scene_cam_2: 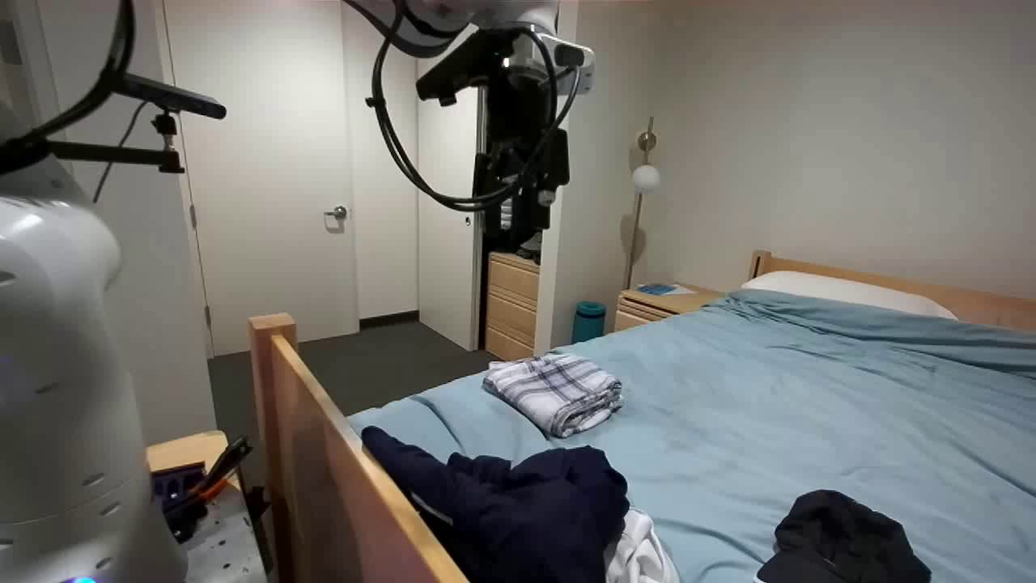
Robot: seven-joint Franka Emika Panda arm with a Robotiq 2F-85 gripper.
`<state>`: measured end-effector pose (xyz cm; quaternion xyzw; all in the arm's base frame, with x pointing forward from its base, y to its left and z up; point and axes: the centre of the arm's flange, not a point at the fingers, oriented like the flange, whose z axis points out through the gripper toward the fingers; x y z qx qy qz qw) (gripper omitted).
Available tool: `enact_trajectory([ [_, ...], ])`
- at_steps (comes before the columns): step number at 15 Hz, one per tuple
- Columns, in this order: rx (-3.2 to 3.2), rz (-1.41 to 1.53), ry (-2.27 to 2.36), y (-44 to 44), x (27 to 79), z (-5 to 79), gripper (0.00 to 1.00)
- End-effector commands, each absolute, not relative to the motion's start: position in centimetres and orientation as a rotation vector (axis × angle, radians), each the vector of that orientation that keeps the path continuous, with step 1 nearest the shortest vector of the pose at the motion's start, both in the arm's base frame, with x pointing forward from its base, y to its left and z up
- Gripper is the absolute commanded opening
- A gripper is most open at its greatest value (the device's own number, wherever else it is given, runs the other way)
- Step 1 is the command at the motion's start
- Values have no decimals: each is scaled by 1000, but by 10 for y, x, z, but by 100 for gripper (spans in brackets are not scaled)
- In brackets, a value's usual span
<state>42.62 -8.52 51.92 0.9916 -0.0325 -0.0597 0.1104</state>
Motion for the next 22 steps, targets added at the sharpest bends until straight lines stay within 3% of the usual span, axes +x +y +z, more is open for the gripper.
enact_trajectory([
  [1,2913,-176,-95,-85,426,519,100],
  [8,2976,-92,-316,-70,532,429,100],
  [15,3101,-83,-229,-34,654,336,100],
  [17,3118,-53,-173,-30,670,325,100],
  [18,3086,-84,-223,-26,637,326,100],
  [22,3090,-64,-201,-25,658,317,100],
])
